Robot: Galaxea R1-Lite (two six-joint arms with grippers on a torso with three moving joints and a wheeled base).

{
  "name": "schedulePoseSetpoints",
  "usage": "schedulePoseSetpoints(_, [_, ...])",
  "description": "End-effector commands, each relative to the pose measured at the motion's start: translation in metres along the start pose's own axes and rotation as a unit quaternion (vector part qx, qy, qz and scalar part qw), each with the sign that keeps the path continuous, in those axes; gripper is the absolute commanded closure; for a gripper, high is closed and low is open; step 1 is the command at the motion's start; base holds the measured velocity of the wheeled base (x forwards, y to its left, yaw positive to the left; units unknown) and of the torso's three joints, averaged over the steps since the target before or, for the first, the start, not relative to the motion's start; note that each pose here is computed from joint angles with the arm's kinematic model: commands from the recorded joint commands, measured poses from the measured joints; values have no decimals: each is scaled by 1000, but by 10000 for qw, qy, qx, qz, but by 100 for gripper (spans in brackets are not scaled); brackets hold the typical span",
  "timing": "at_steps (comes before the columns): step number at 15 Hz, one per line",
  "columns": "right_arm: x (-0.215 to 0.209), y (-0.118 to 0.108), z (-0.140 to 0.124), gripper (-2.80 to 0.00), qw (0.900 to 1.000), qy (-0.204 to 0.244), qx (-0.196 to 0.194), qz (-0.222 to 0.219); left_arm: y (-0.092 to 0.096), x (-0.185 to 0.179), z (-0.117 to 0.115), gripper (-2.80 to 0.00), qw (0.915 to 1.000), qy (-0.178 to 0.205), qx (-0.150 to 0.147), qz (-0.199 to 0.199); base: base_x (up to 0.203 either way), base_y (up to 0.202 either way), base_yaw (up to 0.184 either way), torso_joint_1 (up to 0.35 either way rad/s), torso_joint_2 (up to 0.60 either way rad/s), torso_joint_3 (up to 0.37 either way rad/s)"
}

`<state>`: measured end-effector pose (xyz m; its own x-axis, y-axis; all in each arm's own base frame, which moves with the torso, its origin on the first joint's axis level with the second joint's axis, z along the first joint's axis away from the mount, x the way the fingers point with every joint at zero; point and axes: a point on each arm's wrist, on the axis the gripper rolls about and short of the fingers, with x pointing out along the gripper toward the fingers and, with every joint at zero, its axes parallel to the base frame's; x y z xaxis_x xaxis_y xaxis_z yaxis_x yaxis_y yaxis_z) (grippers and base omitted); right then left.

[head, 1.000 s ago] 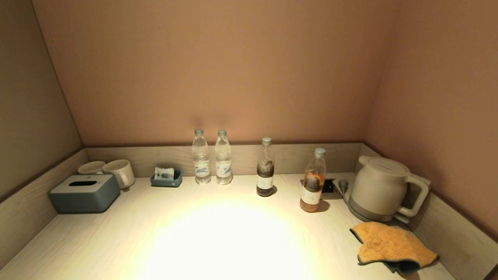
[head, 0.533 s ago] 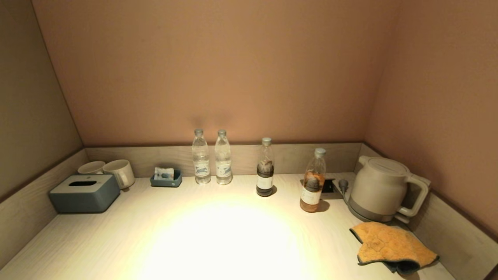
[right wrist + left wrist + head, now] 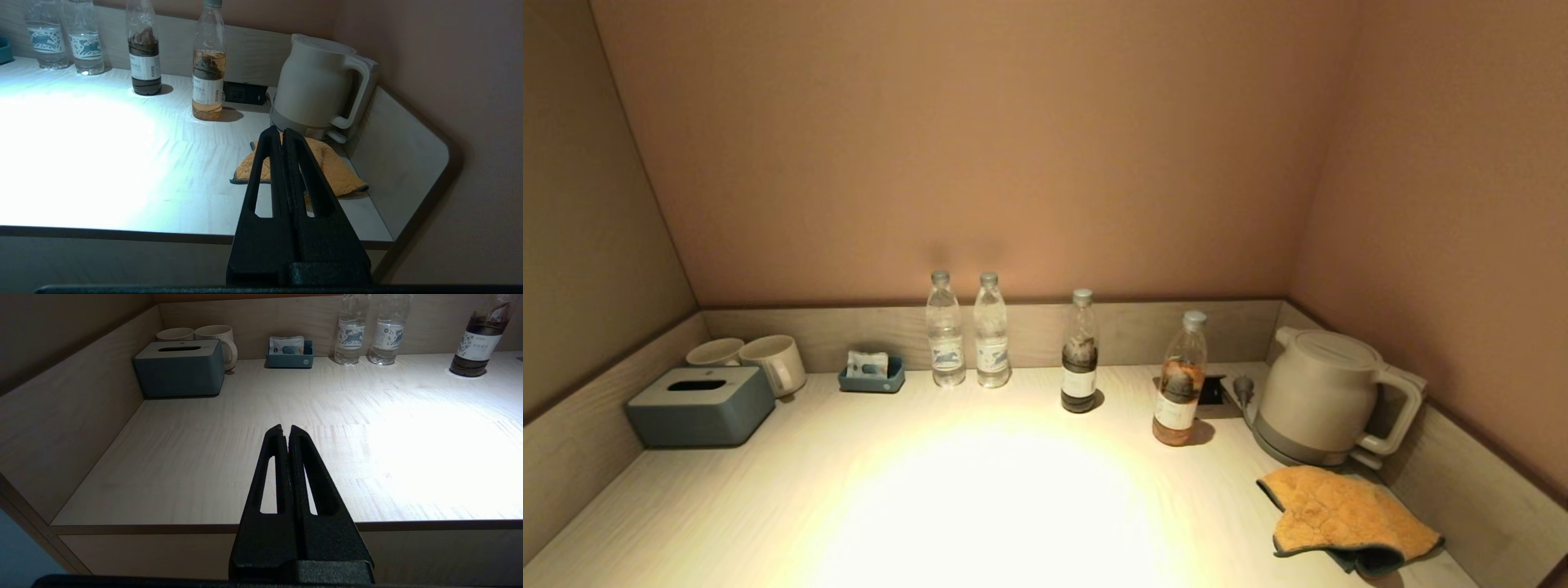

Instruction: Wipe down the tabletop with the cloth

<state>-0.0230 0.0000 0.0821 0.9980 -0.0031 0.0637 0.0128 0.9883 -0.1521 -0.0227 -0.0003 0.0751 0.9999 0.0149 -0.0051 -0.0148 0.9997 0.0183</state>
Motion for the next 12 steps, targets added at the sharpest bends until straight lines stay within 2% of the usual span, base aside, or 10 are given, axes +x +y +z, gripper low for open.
schedulePoseSetpoints(1, [0,1,-1,0,9998,23,137,143,0,0,0,0,10000,5,1,2,0,0,0,0,0,0])
schedulePoseSetpoints(2, [0,1,-4,0,9996,157,170,166,0,0,0,0,10000,5,1,2,0,0,0,0,0,0])
schedulePoseSetpoints(5, [0,1,-4,0,9995,190,186,173,0,0,0,0,10000,5,1,2,0,0,0,0,0,0])
schedulePoseSetpoints(7, [0,1,-6,0,9980,296,550,132,0,0,0,0,10000,5,1,2,0,0,0,0,0,0])
schedulePoseSetpoints(12, [0,1,-6,0,9971,305,689,80,0,0,0,0,10000,5,1,2,0,0,0,0,0,0])
